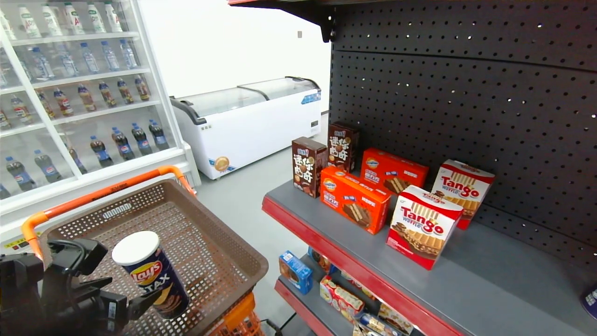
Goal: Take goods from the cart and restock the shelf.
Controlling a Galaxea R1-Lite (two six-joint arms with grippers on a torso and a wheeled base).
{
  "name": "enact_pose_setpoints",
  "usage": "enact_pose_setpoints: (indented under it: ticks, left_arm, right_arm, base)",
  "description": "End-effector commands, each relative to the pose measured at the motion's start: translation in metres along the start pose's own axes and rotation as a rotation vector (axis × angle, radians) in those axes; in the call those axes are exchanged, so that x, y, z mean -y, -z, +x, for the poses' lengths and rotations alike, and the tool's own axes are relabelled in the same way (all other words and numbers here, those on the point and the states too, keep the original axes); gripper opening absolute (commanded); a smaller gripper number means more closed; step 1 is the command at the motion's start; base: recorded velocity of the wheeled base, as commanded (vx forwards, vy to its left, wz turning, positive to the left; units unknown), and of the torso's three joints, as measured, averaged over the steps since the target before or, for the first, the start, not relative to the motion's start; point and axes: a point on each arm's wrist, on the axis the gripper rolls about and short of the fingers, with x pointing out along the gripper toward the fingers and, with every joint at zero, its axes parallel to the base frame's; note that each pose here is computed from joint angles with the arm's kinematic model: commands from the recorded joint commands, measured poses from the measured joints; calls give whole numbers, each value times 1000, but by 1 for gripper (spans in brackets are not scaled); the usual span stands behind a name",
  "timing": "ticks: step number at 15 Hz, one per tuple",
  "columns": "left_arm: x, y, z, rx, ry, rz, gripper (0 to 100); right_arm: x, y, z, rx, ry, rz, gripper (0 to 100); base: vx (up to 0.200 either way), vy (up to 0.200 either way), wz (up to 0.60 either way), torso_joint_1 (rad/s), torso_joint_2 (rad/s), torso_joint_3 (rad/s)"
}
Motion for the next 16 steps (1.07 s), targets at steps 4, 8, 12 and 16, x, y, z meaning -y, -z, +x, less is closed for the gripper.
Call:
enact_pose_setpoints:
  ticks: [4,8,12,16]
  left_arm:
    - [-7,-6,32,-19,43,-5,100]
    - [-9,-11,51,-25,92,-7,100]
    - [-8,-12,64,-7,103,6,100]
    - [-3,-12,77,48,123,35,100]
  right_arm:
    - [0,0,0,-1,0,0,100]
    - [0,0,0,-1,0,0,100]
    - [0,0,0,-1,0,0,100]
    - [0,0,0,-1,0,0,100]
  base:
    - [0,0,0,0,0,0]
    - [0,0,0,0,0,0]
    - [0,0,0,0,0,0]
    - [0,0,0,0,0,0]
